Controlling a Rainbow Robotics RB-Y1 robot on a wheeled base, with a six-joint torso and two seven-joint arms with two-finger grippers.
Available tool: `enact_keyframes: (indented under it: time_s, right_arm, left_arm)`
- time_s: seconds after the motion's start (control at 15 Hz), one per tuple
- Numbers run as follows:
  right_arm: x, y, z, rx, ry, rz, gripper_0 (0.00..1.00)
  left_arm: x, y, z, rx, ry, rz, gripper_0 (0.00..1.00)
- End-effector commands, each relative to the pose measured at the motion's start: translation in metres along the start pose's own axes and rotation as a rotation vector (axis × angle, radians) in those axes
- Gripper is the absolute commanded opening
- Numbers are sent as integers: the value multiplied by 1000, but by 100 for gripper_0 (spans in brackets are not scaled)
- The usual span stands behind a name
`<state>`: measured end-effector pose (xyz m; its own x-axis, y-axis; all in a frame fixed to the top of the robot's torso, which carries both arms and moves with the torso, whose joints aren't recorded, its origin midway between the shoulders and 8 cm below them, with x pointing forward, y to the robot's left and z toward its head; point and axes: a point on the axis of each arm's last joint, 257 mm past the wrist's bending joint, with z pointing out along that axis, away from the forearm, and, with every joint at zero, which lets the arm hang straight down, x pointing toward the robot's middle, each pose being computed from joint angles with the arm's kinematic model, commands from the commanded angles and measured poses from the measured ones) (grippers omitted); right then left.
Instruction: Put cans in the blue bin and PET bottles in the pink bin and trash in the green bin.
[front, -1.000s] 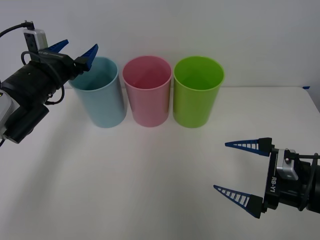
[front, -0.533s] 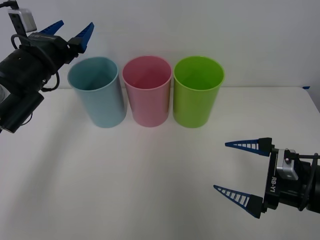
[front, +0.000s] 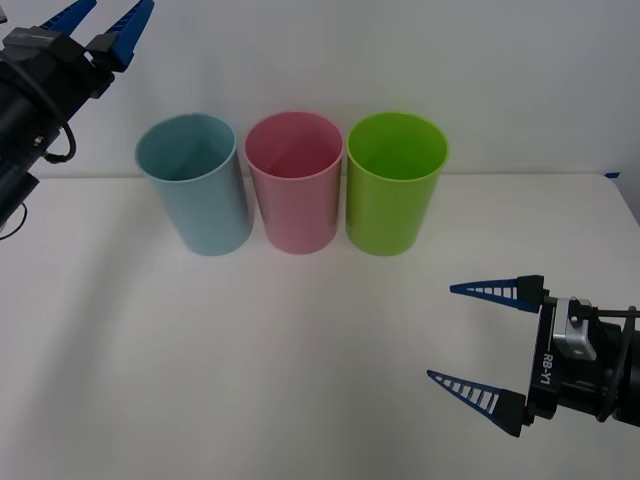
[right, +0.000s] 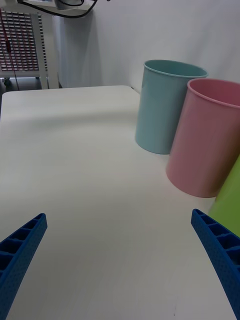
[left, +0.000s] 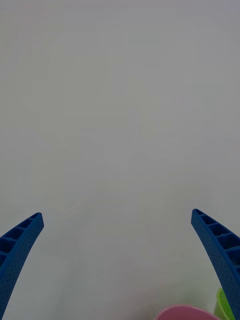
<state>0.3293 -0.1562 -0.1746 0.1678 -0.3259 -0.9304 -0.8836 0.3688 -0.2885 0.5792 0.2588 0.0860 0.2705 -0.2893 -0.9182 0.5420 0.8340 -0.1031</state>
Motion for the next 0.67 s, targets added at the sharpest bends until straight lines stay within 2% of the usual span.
enact_keyframes:
  time_s: [0.07, 0.33, 0.67]
  right_arm:
    - [0, 0, 0, 0, 0, 0, 100]
    - [0, 0, 0, 0, 0, 0, 100]
    - [0, 0, 0, 0, 0, 0, 100]
  left_arm:
    - [-13, -10, -26, 34, 2, -16, 100]
    - [-21, -25, -82, 56, 38, -34, 100]
    - [-14, -31, -139, 37, 88, -12, 100]
